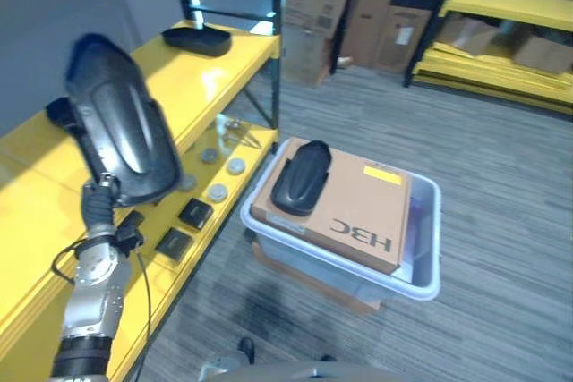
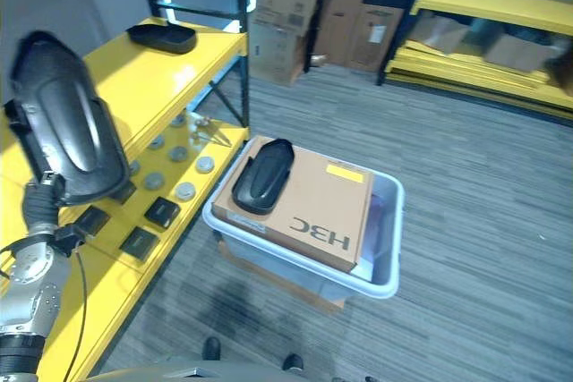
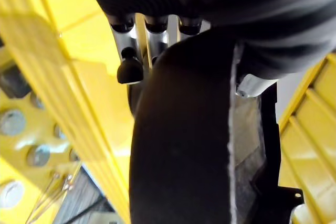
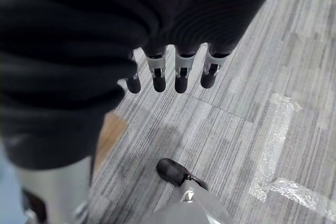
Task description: Move parts from the plastic box to the shelf.
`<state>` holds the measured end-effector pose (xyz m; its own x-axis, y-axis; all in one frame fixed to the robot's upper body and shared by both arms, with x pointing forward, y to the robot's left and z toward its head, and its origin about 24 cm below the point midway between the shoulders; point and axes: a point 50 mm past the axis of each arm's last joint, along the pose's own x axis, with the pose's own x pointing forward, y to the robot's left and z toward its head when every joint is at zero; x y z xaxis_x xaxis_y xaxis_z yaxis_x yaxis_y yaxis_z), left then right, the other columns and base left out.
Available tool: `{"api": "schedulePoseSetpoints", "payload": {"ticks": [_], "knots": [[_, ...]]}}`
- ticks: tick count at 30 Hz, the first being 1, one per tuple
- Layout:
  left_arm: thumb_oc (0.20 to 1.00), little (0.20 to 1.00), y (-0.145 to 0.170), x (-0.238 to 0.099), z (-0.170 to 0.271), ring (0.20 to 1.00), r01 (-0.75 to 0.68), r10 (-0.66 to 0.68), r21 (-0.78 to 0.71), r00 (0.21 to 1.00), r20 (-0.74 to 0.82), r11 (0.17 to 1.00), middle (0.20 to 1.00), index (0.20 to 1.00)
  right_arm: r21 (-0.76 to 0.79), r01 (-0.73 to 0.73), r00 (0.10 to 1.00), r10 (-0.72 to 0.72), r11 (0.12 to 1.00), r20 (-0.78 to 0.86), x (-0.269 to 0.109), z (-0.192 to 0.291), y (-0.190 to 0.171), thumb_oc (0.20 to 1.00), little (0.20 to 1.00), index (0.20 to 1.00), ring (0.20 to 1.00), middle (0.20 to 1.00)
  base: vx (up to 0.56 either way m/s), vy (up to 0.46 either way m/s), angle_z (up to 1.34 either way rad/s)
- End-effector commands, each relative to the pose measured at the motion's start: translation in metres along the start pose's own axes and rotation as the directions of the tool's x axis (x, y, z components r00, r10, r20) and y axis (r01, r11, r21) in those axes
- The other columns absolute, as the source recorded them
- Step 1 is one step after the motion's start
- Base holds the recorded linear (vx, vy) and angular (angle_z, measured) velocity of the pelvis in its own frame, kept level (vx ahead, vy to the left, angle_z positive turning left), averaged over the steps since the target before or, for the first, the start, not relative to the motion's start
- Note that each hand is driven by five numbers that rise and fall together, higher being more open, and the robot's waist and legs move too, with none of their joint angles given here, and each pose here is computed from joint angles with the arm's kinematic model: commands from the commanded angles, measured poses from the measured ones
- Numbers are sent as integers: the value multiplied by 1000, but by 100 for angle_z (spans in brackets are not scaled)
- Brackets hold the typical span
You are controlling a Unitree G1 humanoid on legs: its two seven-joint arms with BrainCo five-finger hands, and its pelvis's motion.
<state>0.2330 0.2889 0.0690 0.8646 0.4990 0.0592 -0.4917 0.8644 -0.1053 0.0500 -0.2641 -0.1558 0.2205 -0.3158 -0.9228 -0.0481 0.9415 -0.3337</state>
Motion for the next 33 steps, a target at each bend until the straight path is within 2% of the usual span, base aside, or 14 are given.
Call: {"api": "schedulePoseSetpoints", "payload": {"ticks": [1,5,11,16,21,26,33], "knots": [[200,200,-5,9,52,200,84,-82,7,953,293,996,200,200,-58,-12,998,8,998,-65,0,-13,18,1000,1000,1000,1000,1000,-71,190,232],[200,200,-9,8,51,200,107,-112,32,942,315,994,200,200,-105,-8,997,0,994,-78,-1,-21,25,1000,1000,1000,1000,1000,-8,205,206],[200,200,3,1,58,200,130,-141,55,935,327,990,200,200,-121,3,998,-11,993,-65,1,-15,22,1000,1000,1000,1000,1000,126,214,39],[200,200,6,2,64,200,191,-197,52,921,337,980,200,200,-12,24,999,-24,1000,-43,2,-8,21,1000,1000,1000,1000,1000,185,262,37],[200,200,-11,10,64,200,275,-280,62,906,318,960,200,200,109,60,998,-56,992,-37,3,-9,8,1000,1000,1000,1000,1000,149,205,56],[200,200,-40,12,67,200,323,-323,58,888,327,945,200,200,156,56,998,-55,986,-8,4,-4,-5,1000,1000,1000,1000,1000,117,-195,126],[200,200,-49,3,64,200,353,-349,39,893,283,935,200,200,114,46,999,-44,992,-18,4,-2,-6,1000,1000,1000,1000,1000,205,-345,118]]}}
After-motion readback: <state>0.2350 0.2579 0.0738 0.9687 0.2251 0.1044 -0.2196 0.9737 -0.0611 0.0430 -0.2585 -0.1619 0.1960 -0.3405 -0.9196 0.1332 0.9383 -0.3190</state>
